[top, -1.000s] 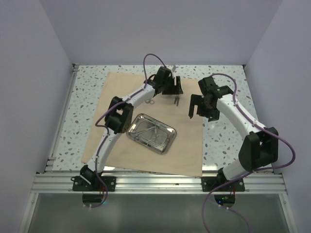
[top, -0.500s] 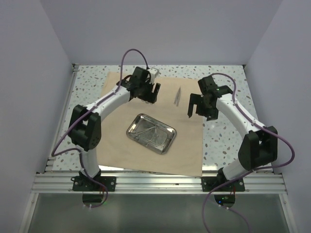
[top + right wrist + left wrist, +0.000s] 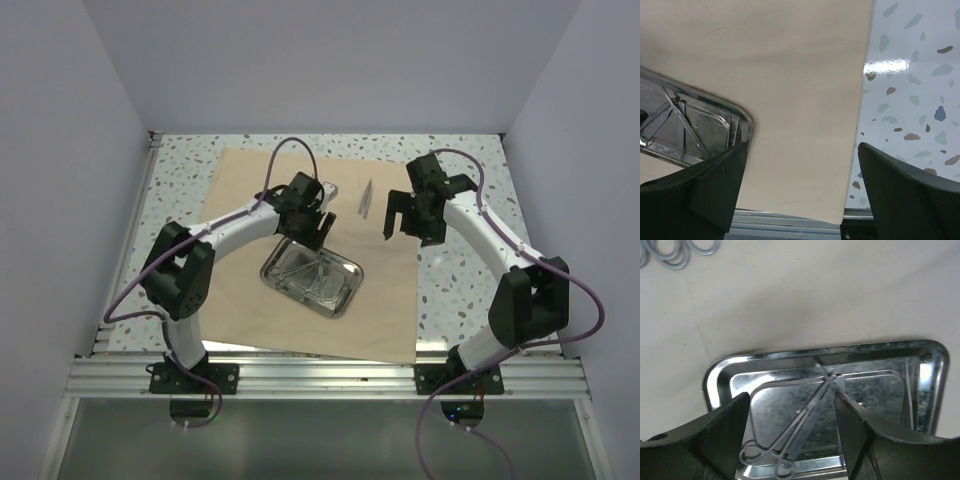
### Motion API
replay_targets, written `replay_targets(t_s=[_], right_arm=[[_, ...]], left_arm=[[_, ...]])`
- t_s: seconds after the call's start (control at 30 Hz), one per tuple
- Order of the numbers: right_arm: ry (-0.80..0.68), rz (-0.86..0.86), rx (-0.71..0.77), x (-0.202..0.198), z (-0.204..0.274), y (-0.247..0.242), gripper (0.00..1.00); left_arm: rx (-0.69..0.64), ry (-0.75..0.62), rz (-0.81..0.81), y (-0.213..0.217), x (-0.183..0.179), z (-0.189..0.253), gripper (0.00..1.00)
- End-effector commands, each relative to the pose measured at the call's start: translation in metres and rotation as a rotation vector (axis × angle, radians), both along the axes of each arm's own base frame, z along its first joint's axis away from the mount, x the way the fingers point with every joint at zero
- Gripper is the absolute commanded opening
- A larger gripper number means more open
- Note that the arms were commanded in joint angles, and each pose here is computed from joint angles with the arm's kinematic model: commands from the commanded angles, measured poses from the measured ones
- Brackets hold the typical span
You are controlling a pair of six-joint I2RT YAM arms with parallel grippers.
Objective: Open and lay out the surgical kit
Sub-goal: Pick up the medical item from the container.
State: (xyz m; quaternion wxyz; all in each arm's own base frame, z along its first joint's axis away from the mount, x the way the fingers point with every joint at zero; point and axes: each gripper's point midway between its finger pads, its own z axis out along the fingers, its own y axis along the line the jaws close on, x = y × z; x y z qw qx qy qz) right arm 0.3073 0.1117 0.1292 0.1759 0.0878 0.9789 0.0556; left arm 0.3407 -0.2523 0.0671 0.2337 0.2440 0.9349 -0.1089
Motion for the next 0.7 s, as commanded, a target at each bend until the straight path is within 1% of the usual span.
replay_targets(t_s=[0.0,0.1,0.23,0.27,0.37,0.43,0.67], right_arm=[[-0.034,0.01,0.034,0.008,0.008,0.007,0.96],[-0.026,0.014,0.031,0.004,0.005,0.007,0.96],[-0.03,0.022,0.017,0.0,0.007,0.003,0.96],[-0.028,0.024,0.013,-0.001,0.007,0.003,0.96],[-0.028,0.029,0.005,-0.004,0.008,0.0,0.96],[-0.027,0.033,-0.002,-0.006,0.008,-0.002,0.96],[-0.025,0.045,-0.019,-0.011,0.006,-0.006,0.96]], left_arm=[[-0.073,-0.019,0.008,-0.037,-0.007,0.021,0.71],[-0.065,0.032,0.036,-0.047,-0.014,0.008,0.66],[-0.029,0.065,0.088,-0.046,-0.016,-0.007,0.6],[0.002,0.05,0.123,-0.04,-0.011,-0.012,0.58],[0.042,0.051,0.166,-0.034,-0.007,-0.021,0.54],[0.048,0.051,0.173,-0.035,-0.005,-0.023,0.54],[0.051,0.078,0.188,-0.039,-0.004,-0.035,0.47]])
